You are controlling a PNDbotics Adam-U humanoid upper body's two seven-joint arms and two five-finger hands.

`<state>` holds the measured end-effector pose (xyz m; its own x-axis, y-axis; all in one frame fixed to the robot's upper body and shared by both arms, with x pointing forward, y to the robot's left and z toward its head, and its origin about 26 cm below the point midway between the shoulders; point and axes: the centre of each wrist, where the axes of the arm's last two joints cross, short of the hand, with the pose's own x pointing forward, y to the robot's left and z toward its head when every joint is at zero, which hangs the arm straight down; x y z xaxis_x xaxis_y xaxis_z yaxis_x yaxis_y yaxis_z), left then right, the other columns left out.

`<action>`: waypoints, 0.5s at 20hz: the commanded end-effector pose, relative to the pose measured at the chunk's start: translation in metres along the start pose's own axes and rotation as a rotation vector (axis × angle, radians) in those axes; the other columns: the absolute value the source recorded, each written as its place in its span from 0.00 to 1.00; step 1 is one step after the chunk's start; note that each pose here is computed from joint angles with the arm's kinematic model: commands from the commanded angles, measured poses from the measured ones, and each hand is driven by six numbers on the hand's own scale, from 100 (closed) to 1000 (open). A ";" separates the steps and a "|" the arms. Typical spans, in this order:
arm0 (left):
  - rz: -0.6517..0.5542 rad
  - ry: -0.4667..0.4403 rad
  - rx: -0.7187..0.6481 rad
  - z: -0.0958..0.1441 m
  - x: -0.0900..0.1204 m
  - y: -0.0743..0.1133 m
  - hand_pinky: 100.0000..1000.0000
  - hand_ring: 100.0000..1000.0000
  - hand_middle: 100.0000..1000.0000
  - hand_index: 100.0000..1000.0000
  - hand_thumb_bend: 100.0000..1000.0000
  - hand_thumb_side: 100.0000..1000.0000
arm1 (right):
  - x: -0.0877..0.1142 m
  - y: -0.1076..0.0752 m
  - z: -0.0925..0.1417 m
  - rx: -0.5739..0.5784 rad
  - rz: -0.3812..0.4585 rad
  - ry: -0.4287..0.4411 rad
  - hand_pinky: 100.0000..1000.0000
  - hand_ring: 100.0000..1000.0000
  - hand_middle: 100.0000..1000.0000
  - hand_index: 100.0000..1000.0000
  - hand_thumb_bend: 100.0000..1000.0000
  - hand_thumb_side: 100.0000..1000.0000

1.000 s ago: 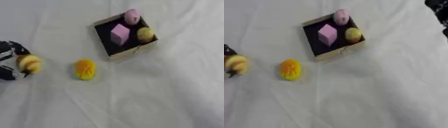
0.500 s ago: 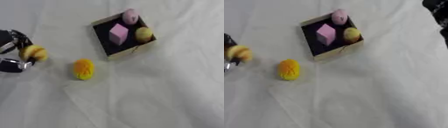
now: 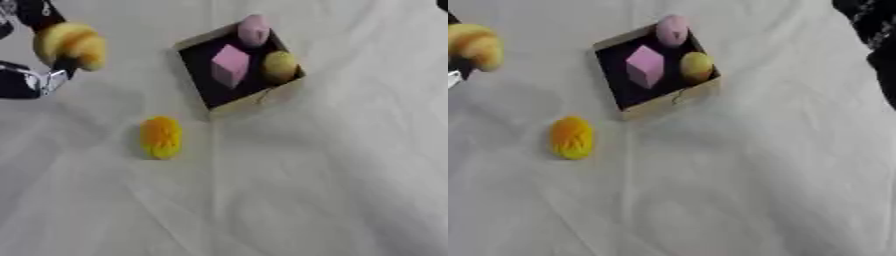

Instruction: Pick up objects on the table and place them in the box.

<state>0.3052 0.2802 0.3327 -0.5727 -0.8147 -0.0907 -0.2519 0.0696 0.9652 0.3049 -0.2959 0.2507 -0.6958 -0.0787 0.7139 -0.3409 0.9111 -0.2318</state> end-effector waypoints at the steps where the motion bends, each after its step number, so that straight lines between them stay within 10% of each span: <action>1: 0.042 -0.044 -0.008 -0.016 0.003 0.008 0.56 0.50 0.45 0.58 0.00 0.17 | 0.012 -0.002 -0.005 0.032 0.029 -0.028 1.00 0.89 0.54 0.77 0.00 0.47; 10: 0.131 -0.113 0.043 -0.085 0.006 0.006 0.57 0.49 0.45 0.58 0.00 0.17 | 0.013 0.000 -0.009 0.057 0.032 -0.030 1.00 0.89 0.54 0.77 0.00 0.47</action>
<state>0.3623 0.2281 0.3543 -0.6866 -0.7268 0.0186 -0.1844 0.1988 0.9625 0.3059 -0.2923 0.2552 -0.7013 -0.0810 0.7083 -0.3589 0.8986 -0.2525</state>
